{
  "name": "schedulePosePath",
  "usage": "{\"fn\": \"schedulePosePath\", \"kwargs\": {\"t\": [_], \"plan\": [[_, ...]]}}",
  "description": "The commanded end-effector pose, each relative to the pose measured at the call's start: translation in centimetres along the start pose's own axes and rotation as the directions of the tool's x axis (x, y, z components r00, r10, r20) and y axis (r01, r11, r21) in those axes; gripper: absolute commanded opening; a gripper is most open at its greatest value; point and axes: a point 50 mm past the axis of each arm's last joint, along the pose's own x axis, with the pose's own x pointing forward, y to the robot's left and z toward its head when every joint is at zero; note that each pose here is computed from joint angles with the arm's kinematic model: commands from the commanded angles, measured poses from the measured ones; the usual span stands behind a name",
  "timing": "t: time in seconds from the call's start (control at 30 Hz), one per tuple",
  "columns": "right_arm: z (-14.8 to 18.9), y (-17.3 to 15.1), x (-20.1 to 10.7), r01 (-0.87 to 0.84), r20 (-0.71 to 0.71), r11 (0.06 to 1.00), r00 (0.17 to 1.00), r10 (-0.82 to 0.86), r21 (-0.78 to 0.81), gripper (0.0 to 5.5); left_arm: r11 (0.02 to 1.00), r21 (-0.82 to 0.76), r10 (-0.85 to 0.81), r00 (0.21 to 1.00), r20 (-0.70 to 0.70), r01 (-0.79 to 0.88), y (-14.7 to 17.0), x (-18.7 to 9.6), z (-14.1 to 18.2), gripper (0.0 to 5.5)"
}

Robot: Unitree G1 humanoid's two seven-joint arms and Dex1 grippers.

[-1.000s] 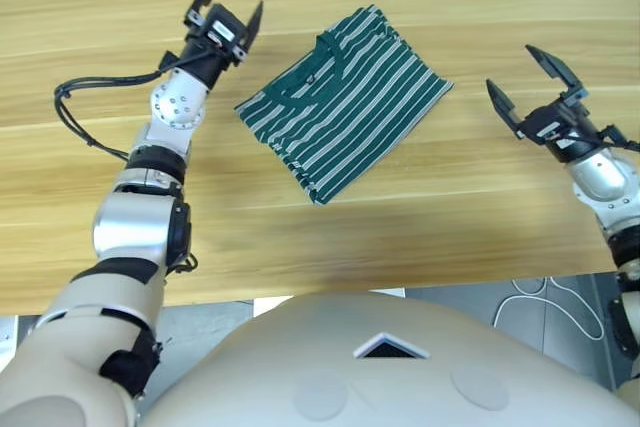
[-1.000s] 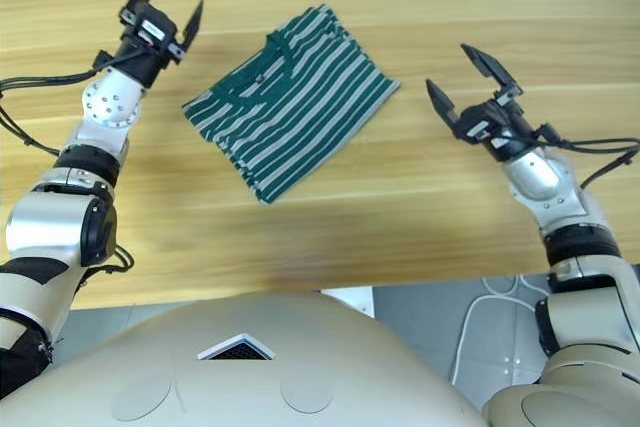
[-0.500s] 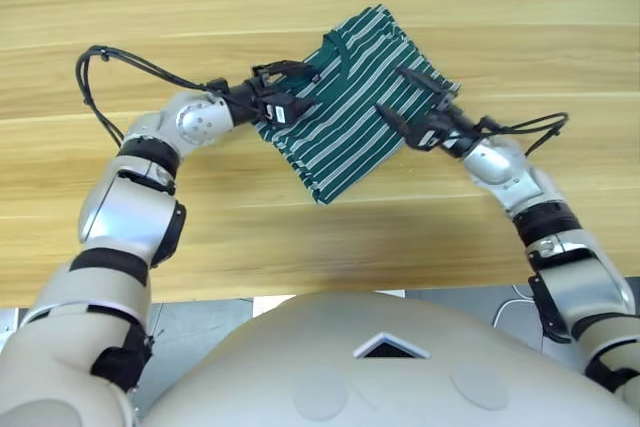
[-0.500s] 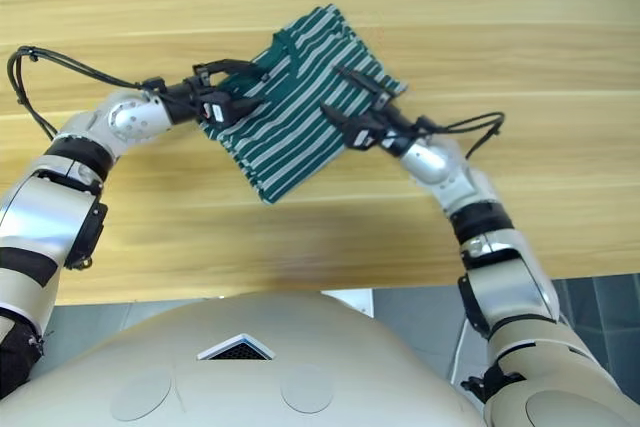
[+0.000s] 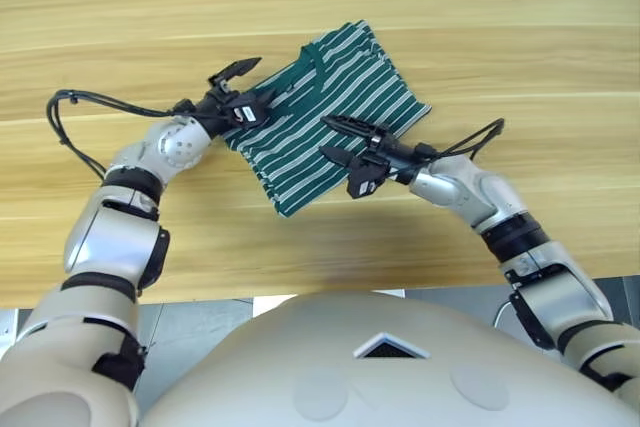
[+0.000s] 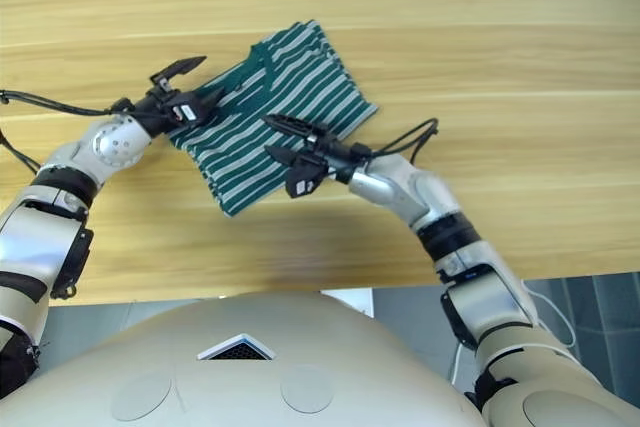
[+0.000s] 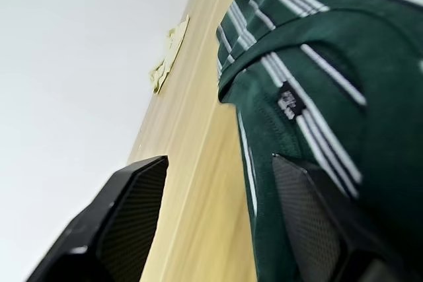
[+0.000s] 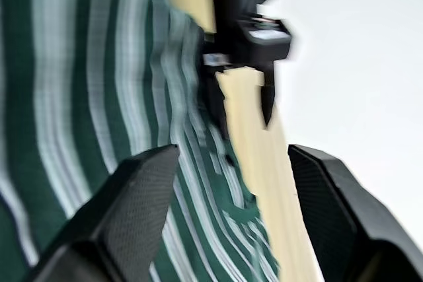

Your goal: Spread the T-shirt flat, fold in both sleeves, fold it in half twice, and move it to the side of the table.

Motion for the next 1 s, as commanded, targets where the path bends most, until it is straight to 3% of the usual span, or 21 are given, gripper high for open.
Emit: {"fn": "schedulePosePath", "kwargs": {"t": [0.03, 0.13, 0.3, 0.43, 0.5, 0.77, 0.9, 1.0], "plan": [[-2.8, -0.4, -3.7, -0.135, -0.184, 0.987, 0.976, 0.117, -0.087, 3.05, 0.971, -0.032, -0.238, 0.963, -0.128, 0.236, -5.2, -3.7, -1.7, 2.95], [-4.7, -2.0, -6.4, -0.149, -0.308, 0.978, 0.946, 0.098, -0.149, 3.05, 0.980, -0.039, -0.199, 0.969, -0.143, 0.196, -5.4, -3.6, -1.3, 2.95], [-3.5, -5.4, -6.3, 0.084, -0.250, 0.974, 0.958, -0.136, -0.210, 3.05, 0.989, -0.135, -0.088, 0.967, -0.237, 0.057, -5.8, -4.2, 0.0, 2.95], [-2.1, -4.8, -5.2, 0.081, -0.179, 0.981, 0.977, -0.113, -0.179, 3.05, 0.971, -0.211, -0.093, 0.992, 0.088, 0.110, -3.0, -6.2, 7.1, 2.95], [-1.3, -4.6, -4.6, 0.079, -0.139, 0.983, 0.985, -0.102, -0.163, 3.05, 0.972, -0.216, -0.064, 0.987, 0.145, 0.094, -1.3, -6.5, 8.5, 2.95], [3.8, 0.9, -3.5, -0.102, 0.048, 0.991, 0.994, 0.098, 0.084, 3.05, 0.953, -0.148, 0.271, 0.962, 0.023, -0.264, 6.3, -6.7, 7.6, 2.95], [4.6, 1.7, -5.5, -0.165, 0.053, 0.970, 0.986, 0.158, 0.177, 3.05, 0.930, -0.156, 0.336, 0.942, -0.007, -0.333, 7.4, -6.8, 6.5, 2.95], [2.9, 3.5, -6.3, -0.246, -0.063, 0.952, 0.963, 0.261, 0.183, 3.05, 0.924, -0.130, 0.354, 0.933, -0.069, -0.361, 7.6, -6.4, 4.9, 2.95]]}}
